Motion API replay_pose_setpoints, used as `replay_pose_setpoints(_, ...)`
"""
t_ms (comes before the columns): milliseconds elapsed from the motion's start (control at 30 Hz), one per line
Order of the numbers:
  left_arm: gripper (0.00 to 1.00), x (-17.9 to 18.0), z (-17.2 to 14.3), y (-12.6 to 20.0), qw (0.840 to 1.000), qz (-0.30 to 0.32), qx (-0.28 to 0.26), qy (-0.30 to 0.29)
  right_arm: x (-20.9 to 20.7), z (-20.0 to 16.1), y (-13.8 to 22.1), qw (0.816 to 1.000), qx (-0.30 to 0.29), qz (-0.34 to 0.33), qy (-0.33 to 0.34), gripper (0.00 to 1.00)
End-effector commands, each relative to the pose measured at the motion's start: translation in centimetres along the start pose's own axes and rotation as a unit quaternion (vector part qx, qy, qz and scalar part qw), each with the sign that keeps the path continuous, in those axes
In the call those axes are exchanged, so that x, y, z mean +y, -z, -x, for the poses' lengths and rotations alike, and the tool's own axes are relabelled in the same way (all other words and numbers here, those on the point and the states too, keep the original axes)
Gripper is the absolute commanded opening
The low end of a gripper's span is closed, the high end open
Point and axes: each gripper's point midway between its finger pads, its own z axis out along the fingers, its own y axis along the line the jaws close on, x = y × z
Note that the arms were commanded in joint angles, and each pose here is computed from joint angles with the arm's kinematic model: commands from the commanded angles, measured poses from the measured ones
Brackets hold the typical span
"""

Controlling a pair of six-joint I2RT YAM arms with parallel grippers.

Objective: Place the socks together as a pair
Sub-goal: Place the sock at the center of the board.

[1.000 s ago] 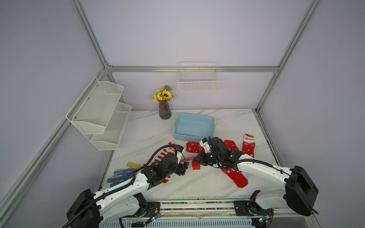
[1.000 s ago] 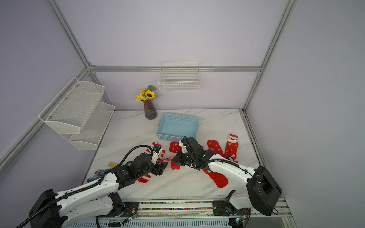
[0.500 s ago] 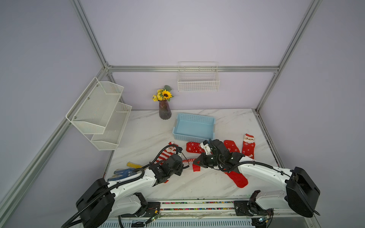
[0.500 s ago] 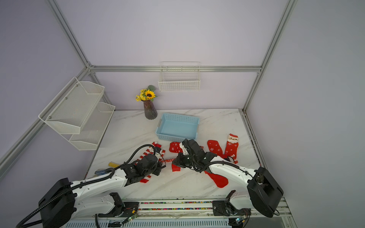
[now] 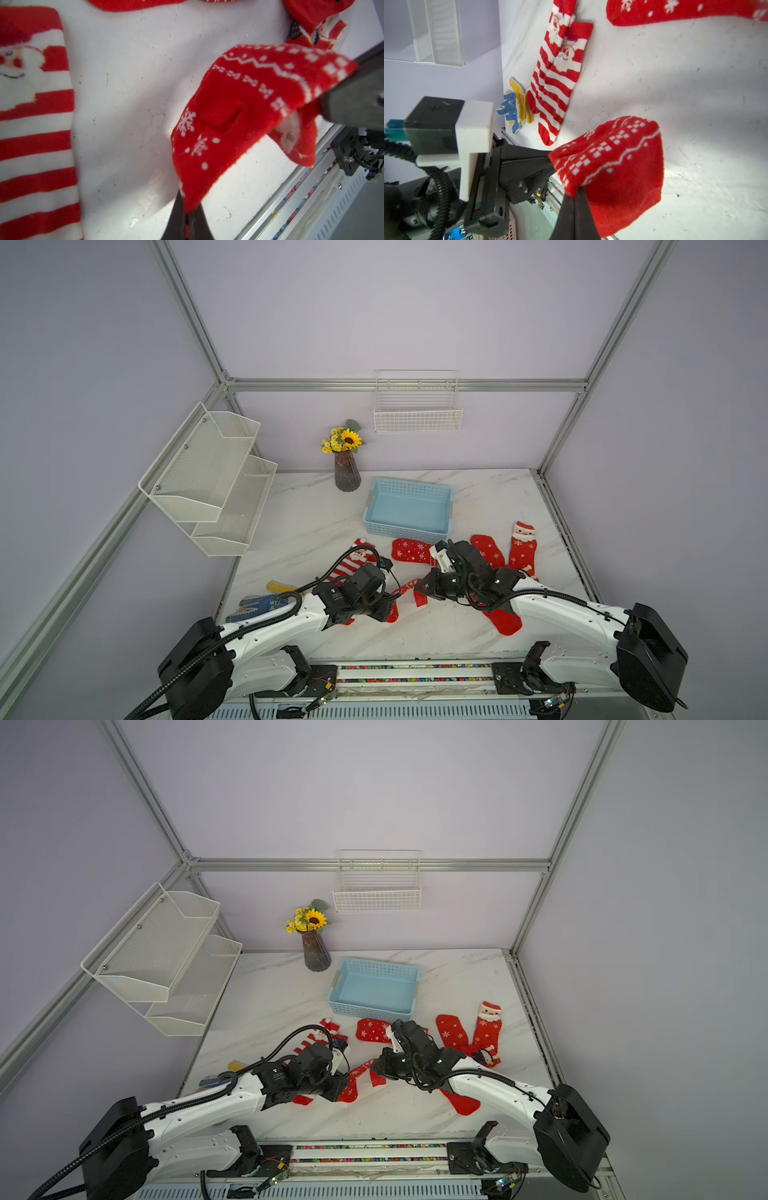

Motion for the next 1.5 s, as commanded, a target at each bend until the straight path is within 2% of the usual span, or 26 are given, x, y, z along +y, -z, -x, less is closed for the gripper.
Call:
replay_pose_setpoints(0,0.0,-1.4,1.3,-0.2,1.0,-0.02,0.015,0.004,-1.9,1.4,-1.1,0.999,-0.011,-0.04,-0.008,0.0)
replay_pose_setpoints(167,0.0,-0.5,1.4,-2.1,0.999,-0.005,0.043,0.011,-4.0,5.0,-2.3,0.996,-0.036,-0.079,-0.01,0.05)
replay_pose_setpoints(267,0.0,0.0,1.7,-2.5,0.998,-0.01,0.05,0.021,-4.6,7.3,-2.5,0.994,-0.056,-0.091,-0.009,0.14)
replay_pose_setpoints(333,0.0,0.4,2.0,-2.5,0.998,-0.016,0.048,0.026,-4.8,8.9,-2.8,0.992,-0.072,-0.104,0.001,0.29)
replay_pose_setpoints(400,0.0,0.8,2.2,-2.5,0.998,-0.015,0.047,0.03,-5.1,10.1,-3.1,0.989,-0.082,-0.12,0.008,0.37)
replay_pose_setpoints(600,0.0,1.6,1.7,-3.8,0.996,-0.024,0.073,0.046,-6.3,12.3,-3.5,0.983,-0.104,-0.15,0.03,0.38)
replay_pose_setpoints(667,0.0,1.9,1.6,-3.9,0.995,-0.024,0.077,0.051,-6.4,12.6,-2.6,0.978,-0.123,-0.16,0.047,0.41)
replay_pose_setpoints(833,0.0,2.2,1.4,-3.9,0.995,-0.026,0.078,0.06,-6.9,12.4,2.1,0.959,-0.21,-0.168,0.086,0.75)
replay_pose_setpoints(900,0.0,2.4,1.4,-3.7,0.995,-0.027,0.076,0.063,-6.6,11.7,3.6,0.955,-0.224,-0.164,0.109,0.78)
replay_pose_setpoints(933,0.0,2.4,1.4,-3.7,0.995,-0.029,0.074,0.065,-6.7,11.2,3.9,0.954,-0.223,-0.165,0.119,0.82)
replay_pose_setpoints(1000,0.0,2.3,1.4,-3.6,0.994,-0.034,0.075,0.068,-6.6,9.6,3.6,0.952,-0.203,-0.177,0.149,0.83)
replay_pose_setpoints(1033,0.0,2.2,1.4,-3.6,0.994,-0.037,0.075,0.067,-6.1,8.4,2.9,0.946,-0.19,-0.189,0.182,0.84)
replay_pose_setpoints(1133,0.0,2.4,1.6,-3.5,0.994,-0.034,0.072,0.07,-4.2,5.0,1.1,0.908,-0.182,-0.229,0.3,0.87)
replay_pose_setpoints(1200,0.0,2.4,1.7,-3.5,0.994,-0.034,0.07,0.072,-3.5,3.7,0.0,0.891,-0.183,-0.231,0.344,0.88)
replay_pose_setpoints(1367,0.0,2.2,1.6,-3.4,0.994,-0.041,0.072,0.071,-2.9,4.4,-1.3,0.858,-0.216,-0.24,0.4,0.88)
replay_pose_setpoints(1467,0.0,2.1,1.7,-3.2,0.994,-0.043,0.071,0.069,-2.6,5.0,-2.2,0.838,-0.223,-0.246,0.433,0.84)
